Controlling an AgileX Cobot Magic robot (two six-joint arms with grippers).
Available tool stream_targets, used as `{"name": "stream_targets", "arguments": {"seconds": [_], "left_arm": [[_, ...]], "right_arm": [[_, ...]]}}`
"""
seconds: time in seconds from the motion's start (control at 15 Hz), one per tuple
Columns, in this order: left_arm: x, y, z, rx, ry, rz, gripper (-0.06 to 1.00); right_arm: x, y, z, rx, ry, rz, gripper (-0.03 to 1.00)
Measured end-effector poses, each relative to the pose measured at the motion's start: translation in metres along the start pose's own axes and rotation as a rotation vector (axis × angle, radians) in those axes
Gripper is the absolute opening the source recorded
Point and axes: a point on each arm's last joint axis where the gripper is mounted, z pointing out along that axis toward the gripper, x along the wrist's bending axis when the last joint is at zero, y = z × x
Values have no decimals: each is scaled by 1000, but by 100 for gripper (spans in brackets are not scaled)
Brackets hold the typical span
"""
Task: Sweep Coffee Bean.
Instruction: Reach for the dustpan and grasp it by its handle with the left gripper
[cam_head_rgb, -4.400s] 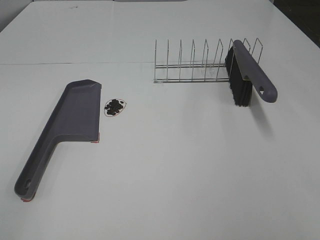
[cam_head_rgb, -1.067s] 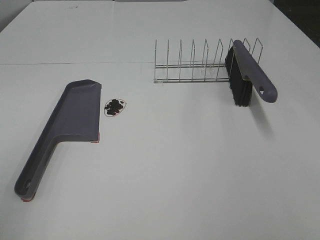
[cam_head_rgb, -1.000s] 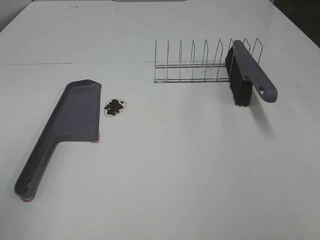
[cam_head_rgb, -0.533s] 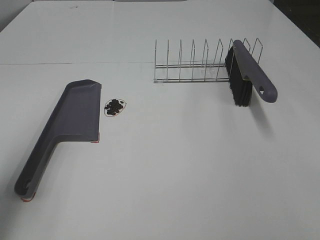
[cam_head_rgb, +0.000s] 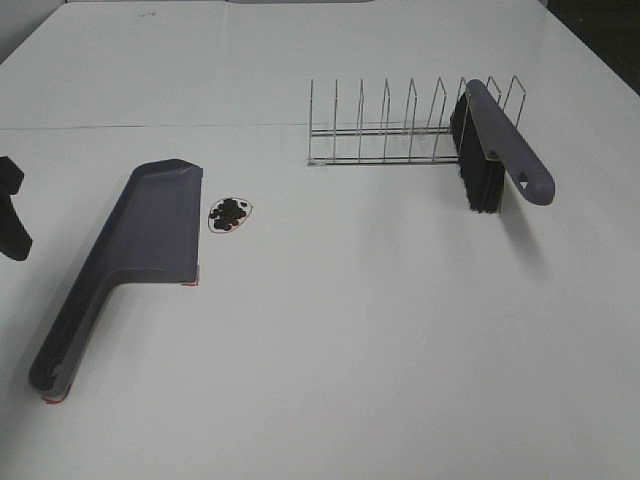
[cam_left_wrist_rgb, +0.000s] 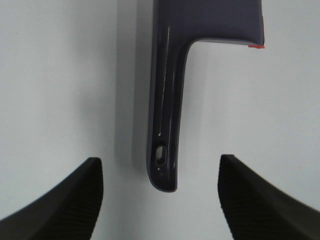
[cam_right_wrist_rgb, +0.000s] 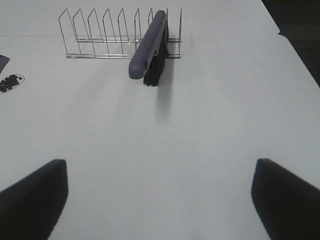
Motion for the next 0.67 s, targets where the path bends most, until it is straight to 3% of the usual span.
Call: {"name": "stream_targets", "arguments": {"seconds": [0.2, 0.4, 0.67], "left_arm": [[-8, 15, 28, 78, 27, 10, 60], [-21, 29, 51, 123, 105, 27, 60], [-32, 40, 67, 174, 122, 51, 60]], "right_arm": [[0, 0, 0, 0, 0, 0, 86], [0, 0, 0, 0, 0, 0, 86], [0, 0, 0, 0, 0, 0, 86]]}}
